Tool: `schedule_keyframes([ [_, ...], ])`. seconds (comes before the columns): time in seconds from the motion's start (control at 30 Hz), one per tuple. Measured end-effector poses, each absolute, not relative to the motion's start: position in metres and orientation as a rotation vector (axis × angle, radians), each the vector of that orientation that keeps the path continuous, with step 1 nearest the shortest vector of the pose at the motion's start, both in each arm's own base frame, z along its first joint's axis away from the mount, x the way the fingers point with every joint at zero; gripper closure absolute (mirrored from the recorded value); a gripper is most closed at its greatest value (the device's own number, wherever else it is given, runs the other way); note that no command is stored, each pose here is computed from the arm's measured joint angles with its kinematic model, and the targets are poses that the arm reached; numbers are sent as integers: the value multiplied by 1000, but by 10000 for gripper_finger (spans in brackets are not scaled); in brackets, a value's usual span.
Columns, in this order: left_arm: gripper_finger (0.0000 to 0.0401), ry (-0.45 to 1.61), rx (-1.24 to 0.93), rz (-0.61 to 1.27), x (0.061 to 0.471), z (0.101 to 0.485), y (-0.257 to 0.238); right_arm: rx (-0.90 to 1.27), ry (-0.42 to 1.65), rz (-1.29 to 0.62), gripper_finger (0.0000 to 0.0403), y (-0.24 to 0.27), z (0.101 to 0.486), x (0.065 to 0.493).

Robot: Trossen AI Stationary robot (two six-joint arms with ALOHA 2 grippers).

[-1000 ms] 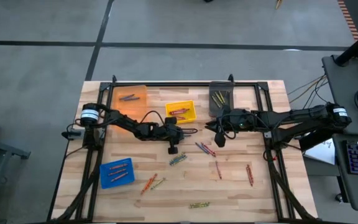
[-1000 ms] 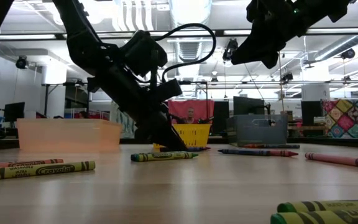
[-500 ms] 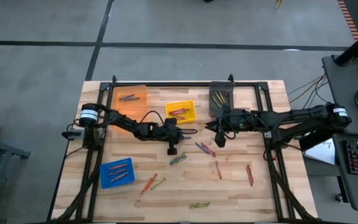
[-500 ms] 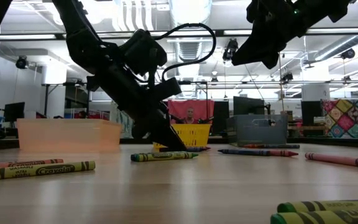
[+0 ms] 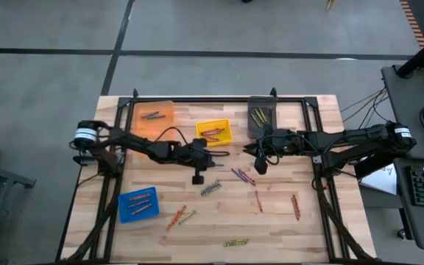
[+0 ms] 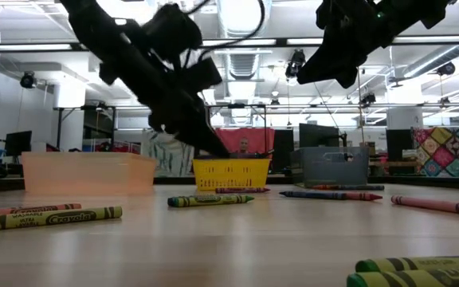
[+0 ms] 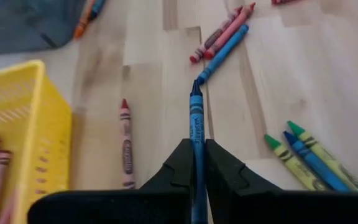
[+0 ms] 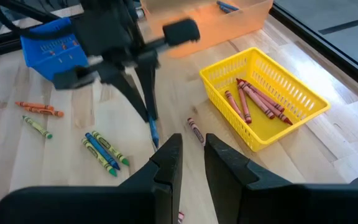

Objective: Sort crayons
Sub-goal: Put the blue crayon into the orange bin

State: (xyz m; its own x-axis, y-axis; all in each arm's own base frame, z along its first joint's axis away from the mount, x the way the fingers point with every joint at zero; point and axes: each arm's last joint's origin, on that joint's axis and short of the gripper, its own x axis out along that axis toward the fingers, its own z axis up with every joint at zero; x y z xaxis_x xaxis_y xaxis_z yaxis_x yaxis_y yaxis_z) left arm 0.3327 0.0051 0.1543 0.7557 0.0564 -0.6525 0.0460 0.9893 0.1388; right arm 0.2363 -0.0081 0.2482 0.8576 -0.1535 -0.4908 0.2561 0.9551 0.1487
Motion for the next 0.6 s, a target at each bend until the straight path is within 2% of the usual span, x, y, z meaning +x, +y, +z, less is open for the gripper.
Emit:
schedule_keyframes([
  [0.27, 401, 751, 209, 24, 304, 196, 7, 214, 496, -217, 346, -8, 248, 236],
  [0.47, 401, 874, 303, 190, 259, 231, 24, 224, 494, -220, 346, -8, 248, 236],
  [0.6, 401, 1031, 315, 321, 226, 240, 45, 224, 493, -220, 346, -8, 248, 236],
])
